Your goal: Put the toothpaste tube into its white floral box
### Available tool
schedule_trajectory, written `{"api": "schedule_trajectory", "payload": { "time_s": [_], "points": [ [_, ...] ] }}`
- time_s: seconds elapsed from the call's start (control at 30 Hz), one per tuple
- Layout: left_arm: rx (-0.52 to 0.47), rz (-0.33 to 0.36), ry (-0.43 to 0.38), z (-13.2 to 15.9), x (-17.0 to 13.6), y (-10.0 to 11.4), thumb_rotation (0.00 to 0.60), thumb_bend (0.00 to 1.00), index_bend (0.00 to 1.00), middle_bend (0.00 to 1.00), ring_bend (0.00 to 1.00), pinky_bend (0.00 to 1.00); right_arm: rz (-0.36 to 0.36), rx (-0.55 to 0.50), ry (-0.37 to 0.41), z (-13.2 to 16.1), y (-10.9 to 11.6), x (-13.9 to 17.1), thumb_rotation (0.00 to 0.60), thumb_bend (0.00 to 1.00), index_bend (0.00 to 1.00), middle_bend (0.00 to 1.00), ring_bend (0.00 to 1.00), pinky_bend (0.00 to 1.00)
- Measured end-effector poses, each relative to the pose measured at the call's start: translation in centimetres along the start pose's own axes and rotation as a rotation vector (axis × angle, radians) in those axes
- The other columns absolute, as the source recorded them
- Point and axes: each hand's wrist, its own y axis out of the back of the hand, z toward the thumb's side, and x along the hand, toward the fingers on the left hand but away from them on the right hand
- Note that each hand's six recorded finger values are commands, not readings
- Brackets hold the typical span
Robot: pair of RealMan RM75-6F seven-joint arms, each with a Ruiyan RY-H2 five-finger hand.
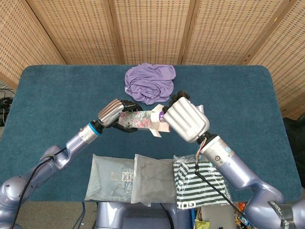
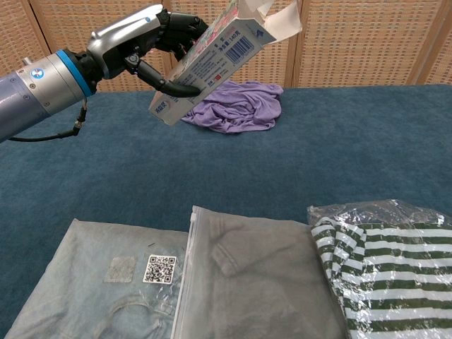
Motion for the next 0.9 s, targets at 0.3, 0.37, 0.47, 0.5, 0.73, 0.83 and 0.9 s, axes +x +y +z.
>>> {"api": "schedule_trajectory", "payload": {
  "time_s": [0.3,0.37,0.47,0.5,0.73,0.83,0.9],
  "points": [
    [0.004,0.004,0.004,-0.1,-0.1,0.3,0.600,0.54,0.55,0.51,0.47,0.53,0.012,0.048,-0.017,-0.4,-0.5,0.2,0.600,0.83,0.59,0.62,0.48,0.47],
    [-0.001,0.005,0.003,0.0,0.1,0.3,0.600,0.54,0.55,0.51,0.47,0.53,0.015,0.065,-0.018,-0.5,-0.7,0.3,0.600,0.83,0.59,0.62,0.49,0.47],
    [-0.021,0.007,0.006,0.1,0.5,0.3,0.600,0.54,0.55,0.51,0.47,0.53,0.014,0.088,-0.007,-0.1,-0.7,0.4,0.600,0.83,0.59,0.62,0.49,0.48],
    [-0.024,0.006,0.007,0.2,0.6,0.2,0.600,0.54,0.55,0.51,0.47,0.53,0.010,0.088,-0.004,0.1,-0.6,0.4,0.600,0.83,0.59,0.62,0.49,0.48],
    [-0.030,-0.004,0.009,0.7,1.5,-0.1,0.600,0.54,0.55,0.51,0.47,0.53,-0.015,0.090,0.019,1.2,0.1,0.2,0.600,0.83,0.59,0.62,0.49,0.48],
    [-0.028,-0.009,0.007,0.9,1.7,-0.3,0.600,0.54,0.55,0.51,0.47,0.53,-0.016,0.098,0.024,1.5,0.1,0.0,0.600,0.83,0.59,0.62,0.49,0.48],
    [-0.027,-0.011,0.007,1.0,1.8,-0.3,0.600,0.54,0.55,0.51,0.47,0.54,-0.016,0.105,0.025,1.6,0.1,-0.1,0.600,0.83,0.59,0.62,0.49,0.48]
  ]
}}
